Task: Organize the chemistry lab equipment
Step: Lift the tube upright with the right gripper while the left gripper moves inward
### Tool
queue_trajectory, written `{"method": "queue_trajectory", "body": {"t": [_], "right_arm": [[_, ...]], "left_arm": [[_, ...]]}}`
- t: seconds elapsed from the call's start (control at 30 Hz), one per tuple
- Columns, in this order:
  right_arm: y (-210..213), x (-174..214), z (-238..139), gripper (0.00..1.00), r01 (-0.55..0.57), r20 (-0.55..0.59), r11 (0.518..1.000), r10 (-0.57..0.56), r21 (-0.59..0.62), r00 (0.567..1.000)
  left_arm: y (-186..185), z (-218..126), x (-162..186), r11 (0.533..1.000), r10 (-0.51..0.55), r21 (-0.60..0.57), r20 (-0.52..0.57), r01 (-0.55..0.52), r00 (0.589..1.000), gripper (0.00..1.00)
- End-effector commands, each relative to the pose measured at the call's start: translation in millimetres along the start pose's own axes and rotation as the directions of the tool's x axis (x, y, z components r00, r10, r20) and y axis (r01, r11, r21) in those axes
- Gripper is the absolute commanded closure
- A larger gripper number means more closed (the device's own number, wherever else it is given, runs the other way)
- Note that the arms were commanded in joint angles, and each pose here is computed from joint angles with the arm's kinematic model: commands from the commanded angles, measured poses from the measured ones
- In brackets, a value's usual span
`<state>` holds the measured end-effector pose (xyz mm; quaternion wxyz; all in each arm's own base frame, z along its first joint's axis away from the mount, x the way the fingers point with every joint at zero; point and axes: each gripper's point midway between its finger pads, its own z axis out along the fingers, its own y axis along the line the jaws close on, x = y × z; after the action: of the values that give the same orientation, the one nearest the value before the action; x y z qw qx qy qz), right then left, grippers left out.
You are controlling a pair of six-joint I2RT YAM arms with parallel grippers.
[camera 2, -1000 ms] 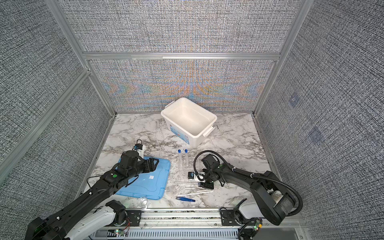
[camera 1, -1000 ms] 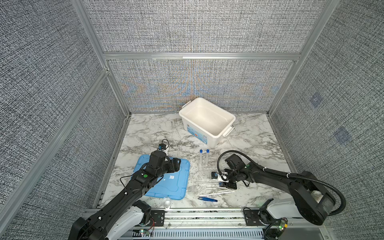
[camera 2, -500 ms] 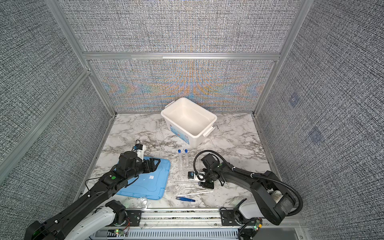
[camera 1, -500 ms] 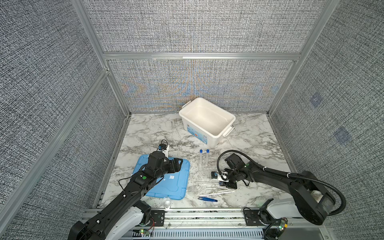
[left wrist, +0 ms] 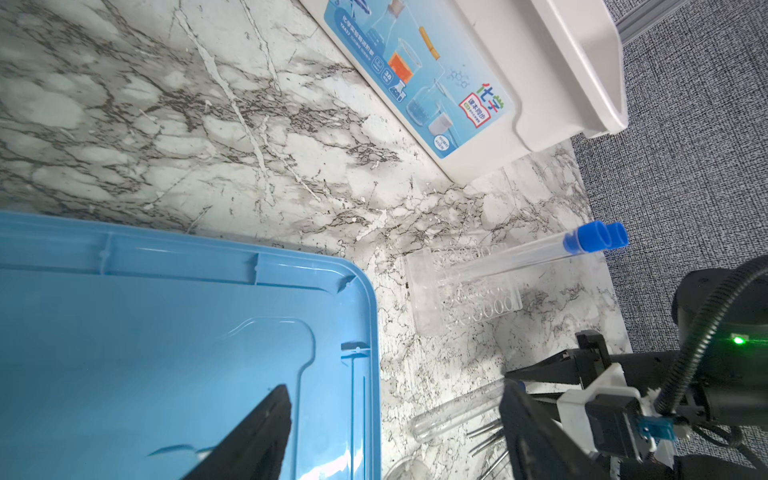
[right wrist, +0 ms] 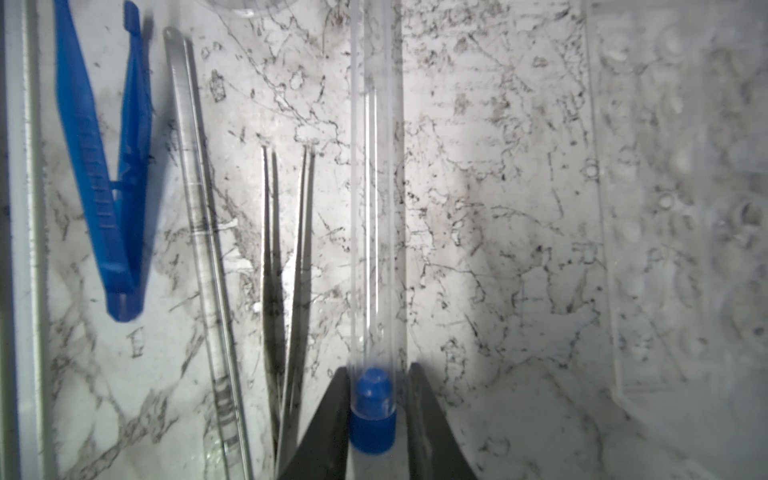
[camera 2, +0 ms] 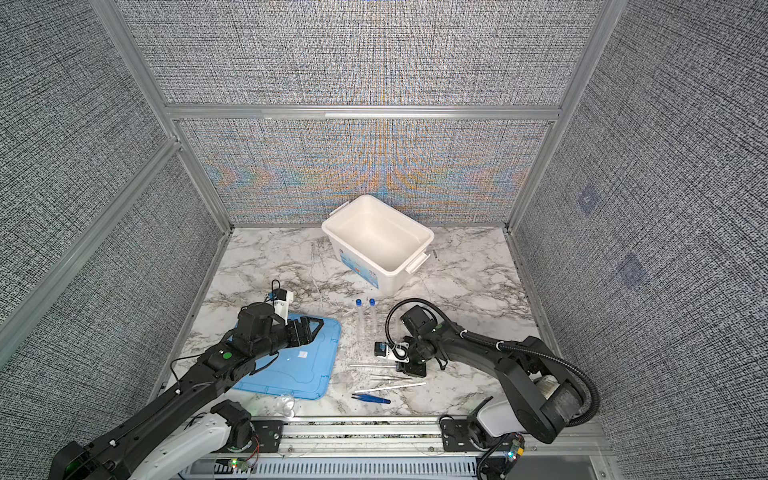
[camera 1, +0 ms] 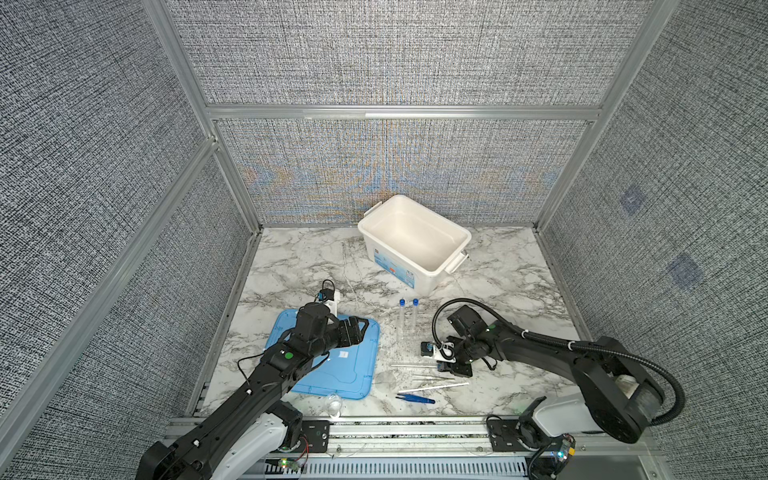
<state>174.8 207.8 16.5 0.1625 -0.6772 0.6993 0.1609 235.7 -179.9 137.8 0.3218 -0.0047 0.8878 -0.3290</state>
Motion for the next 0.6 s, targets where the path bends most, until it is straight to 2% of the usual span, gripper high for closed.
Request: {"method": "queue_trajectory", "body": {"t": [0.0,0.2,0.57], "right_arm": [[9,13,0,0.78,-0.015,-0.053,1.0,0.014,-0.027,0.998],[9,9,-4,0.82,-0.006,-0.029,1.0,0.006,-0.012,1.0],[9,-2,-5,0.83,-0.022,0.023,1.0,0.022,-0.018,0.999]], "left_arm": [[-1,-1,2,1.0,-0.006,0.011,-0.01,0.006,1.0,0.2],[-4,-1,7,0.999,-0.027,0.026,-0.032,0.028,0.999,0.19],[-7,2,22,0.994,-0.083,0.06,-0.101,0.09,0.991,0.19]]}}
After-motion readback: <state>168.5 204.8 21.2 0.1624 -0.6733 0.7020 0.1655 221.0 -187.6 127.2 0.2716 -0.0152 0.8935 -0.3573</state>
